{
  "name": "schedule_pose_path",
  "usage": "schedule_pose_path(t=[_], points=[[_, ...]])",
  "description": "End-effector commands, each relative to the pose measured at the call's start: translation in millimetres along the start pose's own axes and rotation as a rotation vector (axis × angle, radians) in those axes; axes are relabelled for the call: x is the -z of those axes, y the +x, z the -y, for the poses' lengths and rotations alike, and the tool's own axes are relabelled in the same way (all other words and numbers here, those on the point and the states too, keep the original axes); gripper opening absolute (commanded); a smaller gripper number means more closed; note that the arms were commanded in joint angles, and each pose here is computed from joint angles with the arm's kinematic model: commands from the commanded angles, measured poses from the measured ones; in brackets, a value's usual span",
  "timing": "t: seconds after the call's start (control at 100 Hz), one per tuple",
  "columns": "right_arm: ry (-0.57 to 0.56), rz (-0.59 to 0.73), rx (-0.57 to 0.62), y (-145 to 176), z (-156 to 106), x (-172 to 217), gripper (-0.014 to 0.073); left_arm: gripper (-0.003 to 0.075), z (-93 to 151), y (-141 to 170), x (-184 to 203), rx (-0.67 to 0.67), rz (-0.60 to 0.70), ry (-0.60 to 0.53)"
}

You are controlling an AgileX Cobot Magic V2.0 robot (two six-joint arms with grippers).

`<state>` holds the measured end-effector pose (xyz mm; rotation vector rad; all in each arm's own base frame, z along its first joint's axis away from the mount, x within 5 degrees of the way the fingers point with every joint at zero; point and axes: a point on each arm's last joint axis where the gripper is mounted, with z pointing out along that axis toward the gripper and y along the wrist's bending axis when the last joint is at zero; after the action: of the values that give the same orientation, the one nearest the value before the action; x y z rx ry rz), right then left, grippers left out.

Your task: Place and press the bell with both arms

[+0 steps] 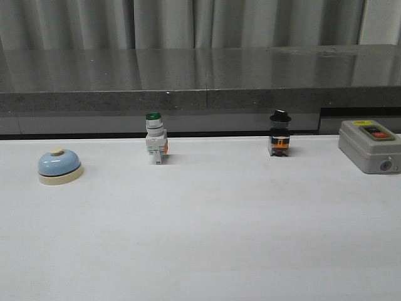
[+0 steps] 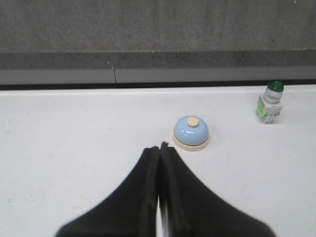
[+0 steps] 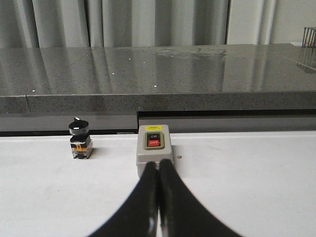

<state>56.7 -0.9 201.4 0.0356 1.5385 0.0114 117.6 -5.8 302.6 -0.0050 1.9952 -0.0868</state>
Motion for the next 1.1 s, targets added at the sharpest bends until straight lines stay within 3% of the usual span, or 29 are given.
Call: schedule_pose_path(t=[0.0, 0.09, 0.28, 0.35, 0.55, 0.91, 1.09], points=[[0.003, 0.102, 0.015, -12.3, -0.1, 2.0, -0.0069, 0.0021, 1.8, -24.0, -10.0, 0.019, 0.024, 0.010], [0.003, 0.102, 0.015, -12.3, -0.1, 2.0, -0.0069, 0.0118, 1.7, -32.9, -24.5, 0.021, -0.018, 0.007], [0.003, 0.102, 0.015, -12.3, -0.1, 2.0, -0.0069, 0.0510, 1.9, -44.8, -52.4, 0.049, -0.072, 0.011], [0.003, 0.102, 0.015, -12.3, -0.1, 2.0, -0.0069, 0.0595, 1.8, -48.3, -63.9, 0.059, -0.094, 0.012], [0.003, 0.102, 0.015, -12.3, -0.1, 2.0, -0.0069, 0.0606, 3.4, -58.0, -99.6, 0.092, -0.173, 0.022], [0.003, 0.102, 0.015, -12.3, -0.1, 2.0, -0.0069, 0.0606, 45.1, -73.1, -171.5, 0.019, -0.301, 0.135], [0.003, 0.102, 0.015, -12.3, -0.1, 2.0, -0.0069, 0.0606, 53.1, -70.3, -209.1, 0.007, -0.439, 0.144]])
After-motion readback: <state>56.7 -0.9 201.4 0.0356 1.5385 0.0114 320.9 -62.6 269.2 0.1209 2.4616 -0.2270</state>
